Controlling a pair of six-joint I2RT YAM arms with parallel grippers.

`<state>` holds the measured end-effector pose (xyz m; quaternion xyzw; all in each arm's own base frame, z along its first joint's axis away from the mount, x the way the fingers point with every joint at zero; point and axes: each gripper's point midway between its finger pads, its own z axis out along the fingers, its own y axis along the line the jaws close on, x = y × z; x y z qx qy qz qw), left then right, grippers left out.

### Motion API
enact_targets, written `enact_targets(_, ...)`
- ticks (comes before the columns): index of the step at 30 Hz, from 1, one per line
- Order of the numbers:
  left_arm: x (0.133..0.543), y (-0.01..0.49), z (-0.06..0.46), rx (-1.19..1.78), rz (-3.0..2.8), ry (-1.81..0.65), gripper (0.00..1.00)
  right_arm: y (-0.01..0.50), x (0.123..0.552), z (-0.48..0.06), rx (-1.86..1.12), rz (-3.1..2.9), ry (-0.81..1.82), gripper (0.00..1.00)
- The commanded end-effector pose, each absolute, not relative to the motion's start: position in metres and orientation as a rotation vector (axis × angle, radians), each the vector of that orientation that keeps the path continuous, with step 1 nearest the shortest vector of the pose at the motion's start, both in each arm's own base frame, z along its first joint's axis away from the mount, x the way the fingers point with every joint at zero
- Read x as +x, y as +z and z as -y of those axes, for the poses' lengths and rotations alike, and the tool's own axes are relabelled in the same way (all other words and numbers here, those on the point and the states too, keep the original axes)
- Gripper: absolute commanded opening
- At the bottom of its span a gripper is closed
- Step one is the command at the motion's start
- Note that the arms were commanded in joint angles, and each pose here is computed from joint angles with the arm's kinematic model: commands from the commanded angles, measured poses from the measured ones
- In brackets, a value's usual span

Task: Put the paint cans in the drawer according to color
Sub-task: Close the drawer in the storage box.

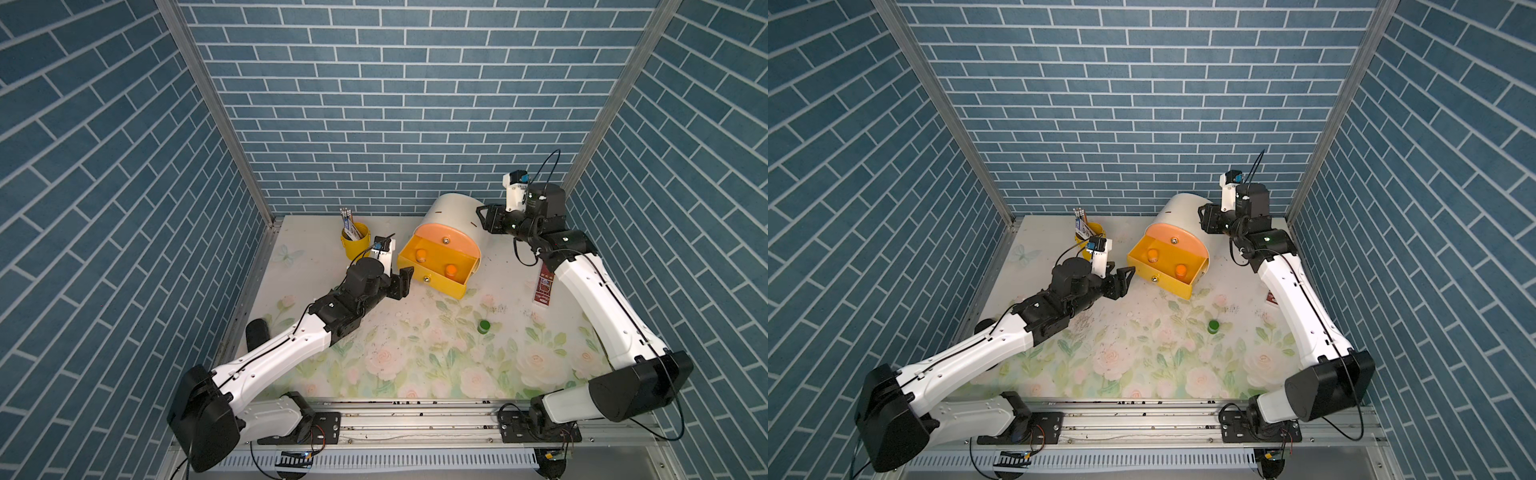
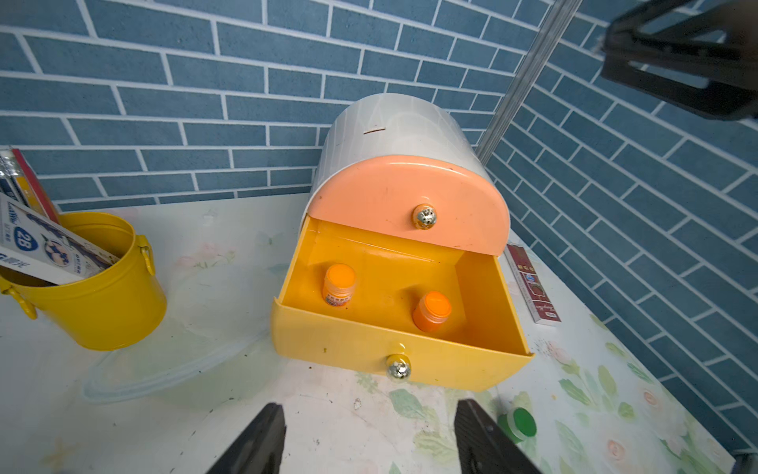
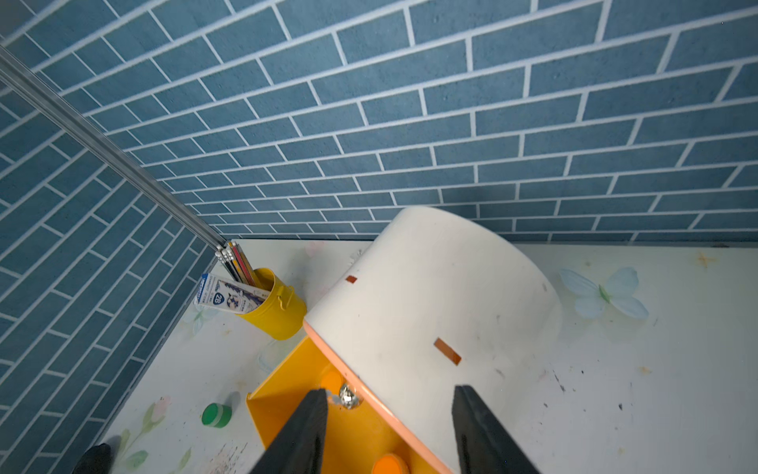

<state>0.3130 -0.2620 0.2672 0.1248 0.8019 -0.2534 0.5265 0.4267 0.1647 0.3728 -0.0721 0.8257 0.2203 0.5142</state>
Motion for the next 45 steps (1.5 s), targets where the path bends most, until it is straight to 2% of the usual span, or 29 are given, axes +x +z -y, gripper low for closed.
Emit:
enact_targets(1, 0.303, 0.282, 0.269, 0.302, -1.801, -0.689, 0.73, 0.405, 0.448, -0.168, -0.23, -1.875, 0.548, 0.54)
enact_targets(10, 0.292, 0.237, 0.275, 0.281, -1.824, -0.661, 0.74, 0.421, 0.493, -0.172, -0.253, -1.827, 0.598, 0.54)
enact_targets(17, 0.301, 0.202, 0.294, 0.282, -1.881, -0.68, 0.75, 0.382, 0.494, -0.18, -0.318, -1.872, 0.619, 0.54)
enact_targets(21, 0.307, 0.191, 0.307, 0.294, -1.896, -0.697, 0.66, 0.368, 0.489, -0.185, -0.357, -1.826, 0.645, 0.54)
enact_targets(29, 0.317, 0.177, 0.329, 0.309, -1.907, -0.721, 0.42, 0.33, 0.506, -0.195, -0.398, -1.863, 0.656, 0.51)
enact_targets(36, 0.329, 0.172, 0.342, 0.298, -1.91, -0.711, 0.4, 0.322, 0.511, -0.198, -0.402, -1.865, 0.657, 0.51)
enact_targets(40, 0.336, 0.168, 0.344, 0.274, -1.919, -0.691, 0.44, 0.317, 0.512, -0.201, -0.417, -1.87, 0.657, 0.51)
enact_targets(45, 0.342, 0.166, 0.346, 0.26, -1.923, -0.673, 0.43, 0.312, 0.512, -0.204, -0.431, -1.88, 0.656, 0.51)
